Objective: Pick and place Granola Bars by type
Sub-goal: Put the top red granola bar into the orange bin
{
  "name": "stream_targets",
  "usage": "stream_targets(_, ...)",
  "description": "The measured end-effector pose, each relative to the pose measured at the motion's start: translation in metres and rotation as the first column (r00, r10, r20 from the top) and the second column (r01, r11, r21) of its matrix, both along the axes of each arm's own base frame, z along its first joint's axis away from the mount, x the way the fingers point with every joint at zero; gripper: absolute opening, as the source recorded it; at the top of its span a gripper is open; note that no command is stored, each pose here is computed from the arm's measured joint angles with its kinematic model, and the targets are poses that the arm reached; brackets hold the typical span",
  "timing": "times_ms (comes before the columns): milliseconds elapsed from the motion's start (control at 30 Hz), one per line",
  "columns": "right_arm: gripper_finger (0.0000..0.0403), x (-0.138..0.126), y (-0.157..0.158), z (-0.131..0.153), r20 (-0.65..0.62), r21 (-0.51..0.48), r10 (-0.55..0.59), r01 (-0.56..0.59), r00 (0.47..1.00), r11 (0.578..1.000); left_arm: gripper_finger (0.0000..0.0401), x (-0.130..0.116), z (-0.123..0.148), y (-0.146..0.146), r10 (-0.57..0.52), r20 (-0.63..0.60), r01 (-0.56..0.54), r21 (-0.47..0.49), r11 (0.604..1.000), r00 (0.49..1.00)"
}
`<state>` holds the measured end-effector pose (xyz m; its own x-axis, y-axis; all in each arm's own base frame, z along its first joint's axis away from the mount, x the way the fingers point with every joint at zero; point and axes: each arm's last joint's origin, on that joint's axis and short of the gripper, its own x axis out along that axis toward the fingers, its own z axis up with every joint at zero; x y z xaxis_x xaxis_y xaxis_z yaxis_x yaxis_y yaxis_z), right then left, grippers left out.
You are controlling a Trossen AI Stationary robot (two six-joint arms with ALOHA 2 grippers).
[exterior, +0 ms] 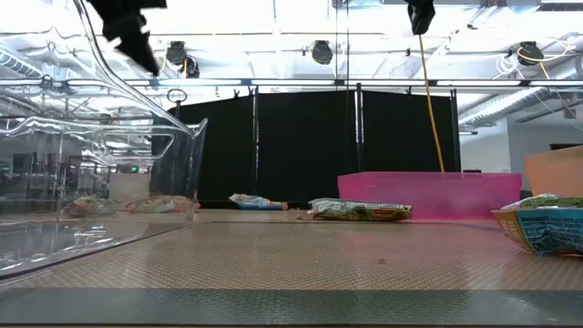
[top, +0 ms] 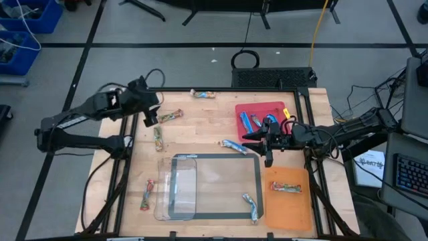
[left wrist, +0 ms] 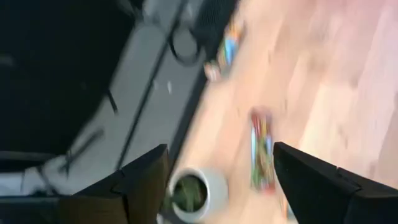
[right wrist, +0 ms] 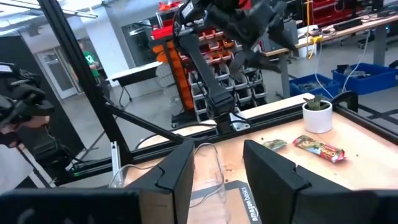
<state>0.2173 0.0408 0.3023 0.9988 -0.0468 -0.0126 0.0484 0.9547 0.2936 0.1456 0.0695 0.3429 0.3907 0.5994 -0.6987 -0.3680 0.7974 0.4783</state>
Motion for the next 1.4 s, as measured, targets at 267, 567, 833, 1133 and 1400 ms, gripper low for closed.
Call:
stream_targets(267, 0.013, 0.001, -0.004, 0.0, -0.001, 0.0, -0.013, 0.013, 1.0, 1.0, 0.0301, 0.01, -0.023, 0.025, 0.063, -0.165, -0.083, -0.119, 0.989, 0.984)
stream_targets(567, 0.013, 0.001, -0.003, 0.0, 0.001, 0.029, -0.011, 0.011, 1.0, 1.0, 0.0301, 0.026, -0.045, 0.049, 0.113, -0.294, -0.161, -0.144, 0.976, 0.949)
stream_targets(833, 0.013, 0.001, -0.003, 0.0, 0.006, 0.031, -0.01, 0.01, 1.0, 0.999, 0.0301, 0.045, -0.074, 0.068, 0.078, -0.372, -0.19, -0.274, 0.943, 0.925)
stream_targets(1133, 0.013, 0.001, -0.003, 0.001, 0.008, 0.039, -0.007, 0.006, 1.0, 0.999, 0.03, 0.058, -0.108, 0.09, 0.054, -0.45, -0.236, -0.361, 0.902, 0.892)
stream_targets(1400, 0.013, 0.001, -0.002, 0.001, 0.009, 0.058, 0.013, -0.014, 1.0, 0.998, 0.03, 0.06, -0.131, 0.111, 0.062, -0.467, -0.286, -0.426, 0.858, 0.882)
